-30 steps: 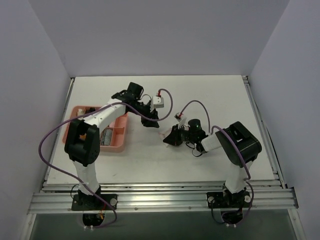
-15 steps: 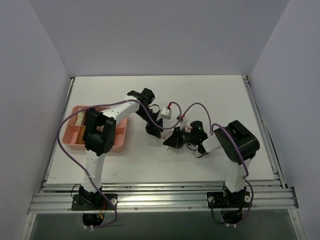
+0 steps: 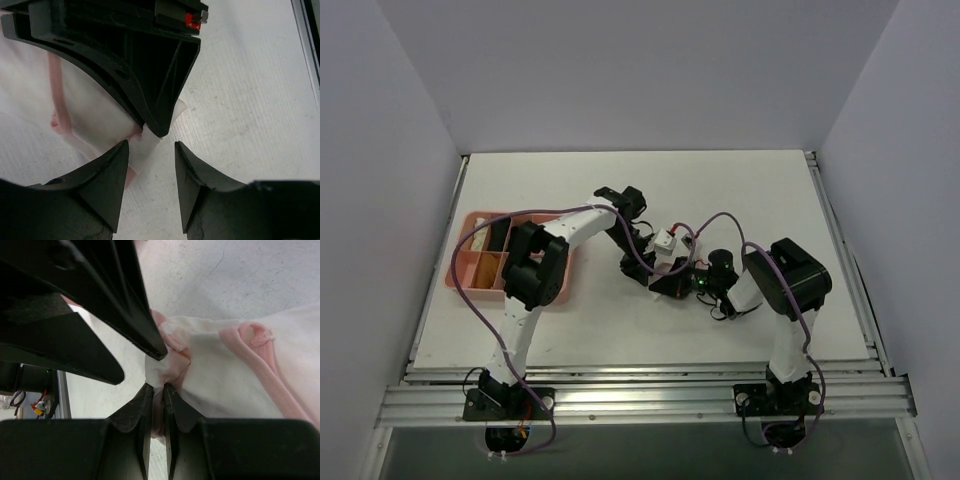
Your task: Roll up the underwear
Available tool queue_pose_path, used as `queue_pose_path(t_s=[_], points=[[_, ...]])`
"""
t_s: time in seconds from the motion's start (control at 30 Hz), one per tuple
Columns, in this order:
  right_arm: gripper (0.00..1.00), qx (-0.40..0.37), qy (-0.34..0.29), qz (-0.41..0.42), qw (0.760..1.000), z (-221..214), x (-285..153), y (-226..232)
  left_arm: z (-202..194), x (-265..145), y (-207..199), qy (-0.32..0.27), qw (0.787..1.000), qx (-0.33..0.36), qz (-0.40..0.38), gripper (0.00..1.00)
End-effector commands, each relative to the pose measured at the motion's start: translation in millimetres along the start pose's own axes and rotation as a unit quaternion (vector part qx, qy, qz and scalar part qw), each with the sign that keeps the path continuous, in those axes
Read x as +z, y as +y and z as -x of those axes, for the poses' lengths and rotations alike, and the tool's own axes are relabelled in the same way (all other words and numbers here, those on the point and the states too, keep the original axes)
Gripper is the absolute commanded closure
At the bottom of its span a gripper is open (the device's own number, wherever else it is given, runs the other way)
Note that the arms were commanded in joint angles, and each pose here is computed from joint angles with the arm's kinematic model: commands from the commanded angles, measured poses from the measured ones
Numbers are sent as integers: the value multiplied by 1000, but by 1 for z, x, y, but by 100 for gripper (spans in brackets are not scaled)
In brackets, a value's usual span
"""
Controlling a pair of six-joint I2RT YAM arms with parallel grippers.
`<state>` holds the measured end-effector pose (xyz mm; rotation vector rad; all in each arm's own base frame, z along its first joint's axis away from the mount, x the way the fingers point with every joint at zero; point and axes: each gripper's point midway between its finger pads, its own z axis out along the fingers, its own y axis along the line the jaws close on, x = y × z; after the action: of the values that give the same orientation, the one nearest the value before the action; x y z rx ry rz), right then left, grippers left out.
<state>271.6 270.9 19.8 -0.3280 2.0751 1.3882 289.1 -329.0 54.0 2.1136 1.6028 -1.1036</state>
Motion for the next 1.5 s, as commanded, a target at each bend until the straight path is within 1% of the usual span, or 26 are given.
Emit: queue_pose_path(t_s=[0.0, 0.27, 0.37, 0.4, 0.47, 0.53, 0.73, 0.77, 0.8, 0.87, 0.9, 1.03, 1.17, 1.47], points=[[100, 27, 21, -42, 999, -22, -8, -19, 5, 1, 5, 2, 1000, 26, -5, 50], [100, 39, 15, -36, 998, -24, -12, -19, -4, 8, 12, 10, 1000, 29, -6, 53], [100, 40, 15, -38, 998, -23, -12, -20, -9, 15, 10, 9, 999, 24, -20, 60], [100, 39, 14, -39, 998, -22, -12, -20, -11, 16, 10, 13, 999, 21, -24, 66], [100, 42, 17, -43, 998, -23, -12, -22, -14, 18, 6, 20, 999, 18, -36, 69], [100, 46, 24, -49, 997, -26, -11, -25, -14, 18, 9, 20, 999, 17, -41, 74], [100, 55, 29, -75, 995, -32, -11, -34, -12, 16, 8, 22, 997, 21, -64, 83], [98, 56, 30, -82, 995, -33, -11, -36, -11, 16, 6, 21, 997, 18, -69, 86], [94, 55, 24, -95, 994, -31, -12, -40, -11, 18, 5, 17, 997, 16, -75, 87], [91, 54, 22, -116, 992, -28, -14, -44, -7, 17, 4, 15, 997, 12, -81, 89], [87, 52, 23, -124, 991, -26, -15, -45, -8, 19, 3, 13, 996, 8, -86, 90], [82, 35, 1, -147, 988, -5, -23, -36, -10, 20, -3, 17, 995, -5, -99, 91], [78, 14, -16, -209, 978, 11, -34, -41, -15, 23, -5, 24, 994, -17, -105, 91], [72, -17, -64, -274, 959, 36, -64, -28, -13, 29, -9, 42, 992, -34, -112, 91]])
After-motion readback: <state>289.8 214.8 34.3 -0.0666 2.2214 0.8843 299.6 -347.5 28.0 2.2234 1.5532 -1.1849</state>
